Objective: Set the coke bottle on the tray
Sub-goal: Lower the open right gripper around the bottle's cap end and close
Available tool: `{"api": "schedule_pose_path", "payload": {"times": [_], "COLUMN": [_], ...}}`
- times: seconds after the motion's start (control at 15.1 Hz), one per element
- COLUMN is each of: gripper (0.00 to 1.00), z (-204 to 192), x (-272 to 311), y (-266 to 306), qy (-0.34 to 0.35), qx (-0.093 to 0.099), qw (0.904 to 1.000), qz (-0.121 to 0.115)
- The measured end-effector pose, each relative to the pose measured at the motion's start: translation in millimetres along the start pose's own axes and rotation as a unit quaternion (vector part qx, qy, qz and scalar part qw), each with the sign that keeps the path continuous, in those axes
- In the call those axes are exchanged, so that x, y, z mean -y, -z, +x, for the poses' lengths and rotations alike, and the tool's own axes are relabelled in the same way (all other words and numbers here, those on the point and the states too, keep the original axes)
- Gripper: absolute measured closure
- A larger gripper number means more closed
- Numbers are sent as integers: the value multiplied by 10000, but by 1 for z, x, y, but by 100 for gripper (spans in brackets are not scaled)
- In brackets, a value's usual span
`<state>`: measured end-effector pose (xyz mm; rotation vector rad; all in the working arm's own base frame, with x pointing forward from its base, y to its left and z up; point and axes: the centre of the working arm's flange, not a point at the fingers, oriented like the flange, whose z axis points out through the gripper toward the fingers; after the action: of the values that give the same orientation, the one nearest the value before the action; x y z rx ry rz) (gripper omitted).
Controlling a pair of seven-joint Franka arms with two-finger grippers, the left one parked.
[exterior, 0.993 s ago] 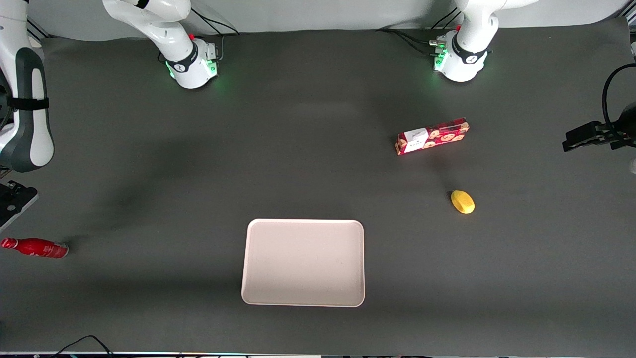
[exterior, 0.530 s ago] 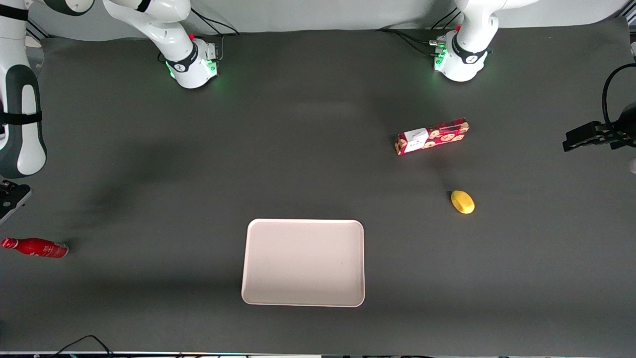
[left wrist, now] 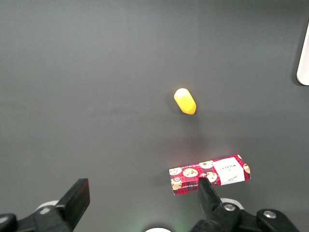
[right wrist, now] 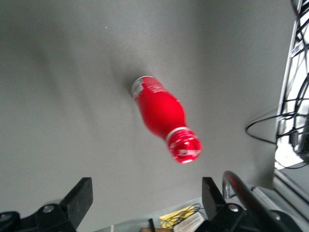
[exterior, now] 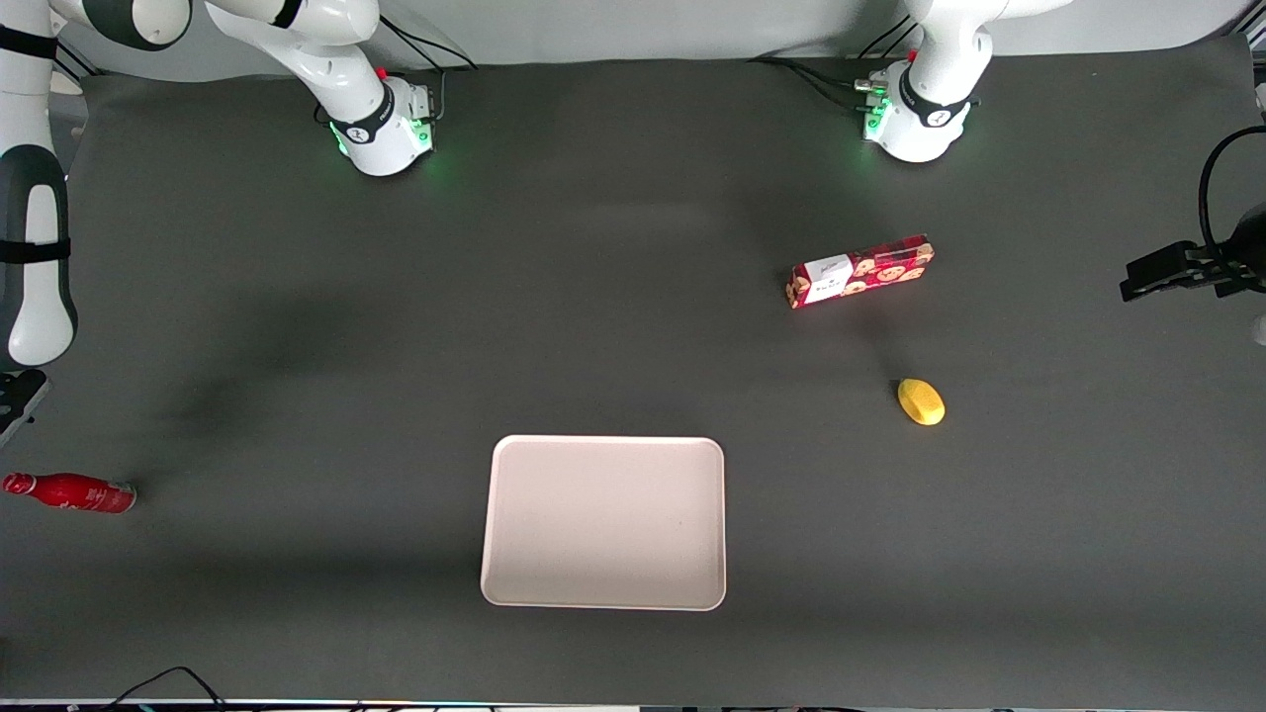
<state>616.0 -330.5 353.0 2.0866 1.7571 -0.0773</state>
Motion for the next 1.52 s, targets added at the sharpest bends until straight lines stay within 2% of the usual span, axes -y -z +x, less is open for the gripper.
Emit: {"api": "schedule_pose_path", "payload": {"times": [0.2, 0.46, 0.73, 1.06, 1.13, 1.26, 1.39, 1.52], "gripper": [0, 0, 0, 10, 17, 41, 43, 58], "z": [14, 27, 27, 18, 18, 18, 17, 17], "x": [-15, -27, -31, -26, -26, -26, -26, -26], "y": [-5, -18, -27, -36, -36, -36, -35, -35], "qy": [172, 221, 241, 204, 202, 200, 201, 200], "qx": [-14, -155, -189, -252, -255, -256, -256, -257], "qw": [9998, 9996, 9995, 9994, 9994, 9994, 9994, 9994], "qz": [-60, -110, -109, -72, -76, -81, -83, -81]}}
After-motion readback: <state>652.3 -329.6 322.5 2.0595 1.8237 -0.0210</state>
